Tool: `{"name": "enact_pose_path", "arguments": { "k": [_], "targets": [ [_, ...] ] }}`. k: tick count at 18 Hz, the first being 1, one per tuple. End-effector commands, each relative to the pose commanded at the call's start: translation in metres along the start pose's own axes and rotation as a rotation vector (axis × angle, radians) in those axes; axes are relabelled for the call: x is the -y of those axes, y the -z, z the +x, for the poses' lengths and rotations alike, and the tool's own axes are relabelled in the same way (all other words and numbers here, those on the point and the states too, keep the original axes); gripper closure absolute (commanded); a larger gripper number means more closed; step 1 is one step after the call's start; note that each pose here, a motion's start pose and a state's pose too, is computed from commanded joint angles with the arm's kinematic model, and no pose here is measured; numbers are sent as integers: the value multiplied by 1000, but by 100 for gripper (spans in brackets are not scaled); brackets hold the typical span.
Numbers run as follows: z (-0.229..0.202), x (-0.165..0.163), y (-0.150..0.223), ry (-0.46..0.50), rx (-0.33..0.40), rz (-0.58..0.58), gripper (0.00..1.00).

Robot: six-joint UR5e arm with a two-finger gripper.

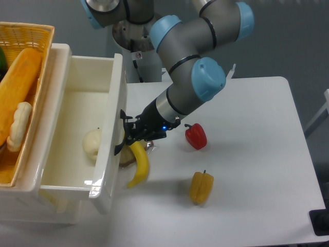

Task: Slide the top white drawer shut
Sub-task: 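Push the drawer front with the gripper to slide the drawer shut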

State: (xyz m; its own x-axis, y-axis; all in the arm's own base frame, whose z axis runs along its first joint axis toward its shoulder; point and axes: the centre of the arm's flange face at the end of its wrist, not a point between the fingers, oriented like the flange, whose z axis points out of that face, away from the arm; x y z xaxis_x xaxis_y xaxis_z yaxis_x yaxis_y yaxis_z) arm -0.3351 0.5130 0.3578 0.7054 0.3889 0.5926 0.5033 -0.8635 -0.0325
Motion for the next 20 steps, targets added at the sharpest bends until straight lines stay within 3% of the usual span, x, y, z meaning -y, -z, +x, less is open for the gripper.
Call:
{"name": "enact_pose_path", "arguments": {
  "k": [20],
  "targets": [
    [69,9,-46,20,24,-8,97]
  ]
}}
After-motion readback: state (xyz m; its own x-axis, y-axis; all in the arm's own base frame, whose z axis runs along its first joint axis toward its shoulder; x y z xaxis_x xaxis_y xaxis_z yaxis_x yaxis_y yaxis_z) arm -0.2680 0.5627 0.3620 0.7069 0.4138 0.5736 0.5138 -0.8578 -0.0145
